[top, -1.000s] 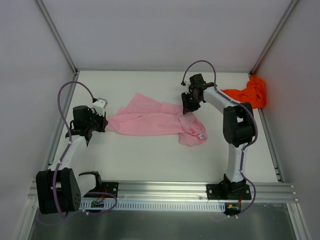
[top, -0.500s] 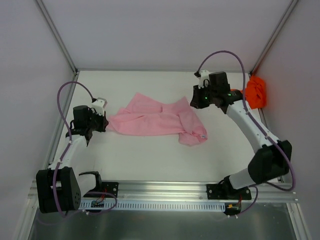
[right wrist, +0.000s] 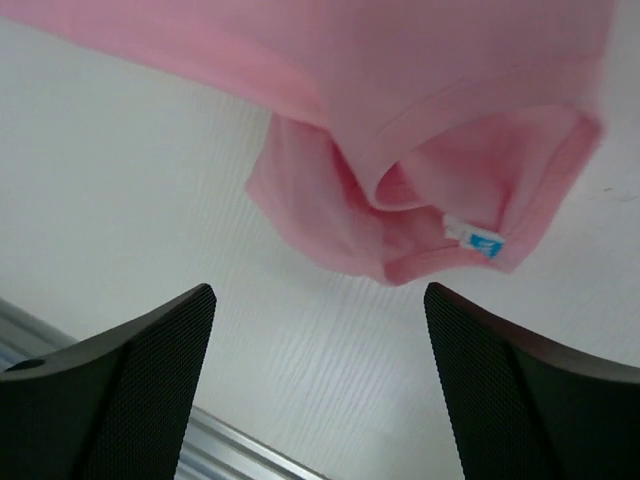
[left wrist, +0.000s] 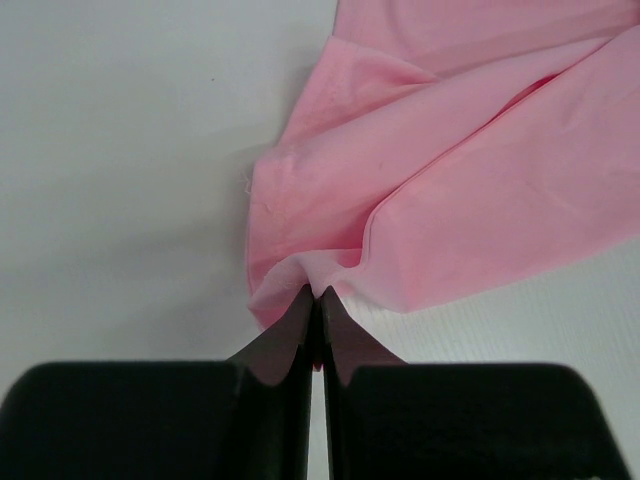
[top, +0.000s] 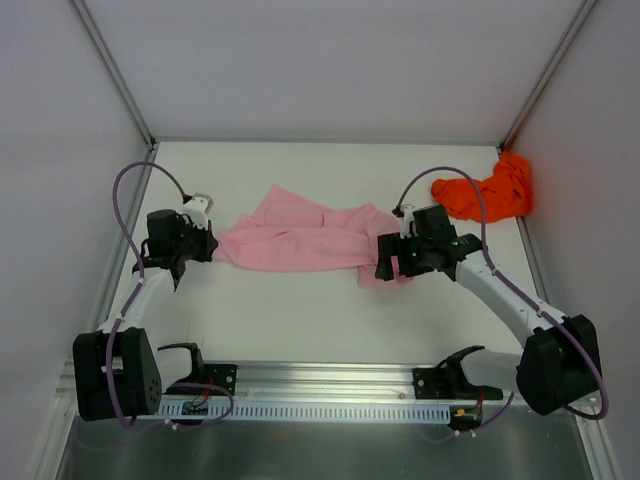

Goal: Fold and stack the t-shirts
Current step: Flatten out the tshirt

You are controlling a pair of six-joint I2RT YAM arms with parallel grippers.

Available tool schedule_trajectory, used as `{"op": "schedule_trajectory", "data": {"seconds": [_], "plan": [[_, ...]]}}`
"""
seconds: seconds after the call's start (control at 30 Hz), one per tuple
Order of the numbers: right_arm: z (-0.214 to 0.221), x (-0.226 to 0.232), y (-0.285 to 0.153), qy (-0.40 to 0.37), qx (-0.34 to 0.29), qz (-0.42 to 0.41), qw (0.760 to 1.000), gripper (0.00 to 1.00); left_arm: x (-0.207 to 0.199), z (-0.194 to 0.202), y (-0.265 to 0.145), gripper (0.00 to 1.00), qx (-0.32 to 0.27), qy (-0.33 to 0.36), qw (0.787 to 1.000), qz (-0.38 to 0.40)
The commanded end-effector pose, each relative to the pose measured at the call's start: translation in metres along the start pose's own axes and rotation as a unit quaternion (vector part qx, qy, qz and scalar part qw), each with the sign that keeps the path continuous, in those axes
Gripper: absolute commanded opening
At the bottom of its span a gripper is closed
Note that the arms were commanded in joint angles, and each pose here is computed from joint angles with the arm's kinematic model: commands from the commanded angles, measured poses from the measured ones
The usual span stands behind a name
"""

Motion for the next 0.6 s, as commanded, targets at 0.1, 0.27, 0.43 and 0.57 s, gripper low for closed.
{"op": "schedule_trajectory", "data": {"seconds": [0.1,0.27,0.43,0.57], "plan": [[-0.09,-0.038,0.002,-0.04,-0.05,0.102,0.993,0.99,-0.003,-0.017,-0.001,0.0,-0.035,0.005,0.999,0.014],[-0.179,-0.062,0.033,-0.085,-0.047,0.088,0.991,0.96,-0.003,-0.018,-0.005,0.0,-0.038,0.01,0.999,0.008],[-0.212,-0.083,0.066,-0.087,-0.004,0.113,0.99,1.0,-0.002,-0.017,-0.009,0.0,-0.041,0.014,0.999,-0.003],[-0.197,-0.096,0.099,-0.075,0.045,0.132,0.987,0.88,-0.001,-0.017,-0.008,0.0,-0.04,0.017,0.999,-0.008]]}}
Point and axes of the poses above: each gripper's point midway between its finger pads, its own y axis out along the fingers, its own x axis along the line the jaws close on, z = x × y, the point moved 9 cm from there along -y, back along the fingers, and after that the axes turned 15 degrees about -y, right-handed, at the moved point
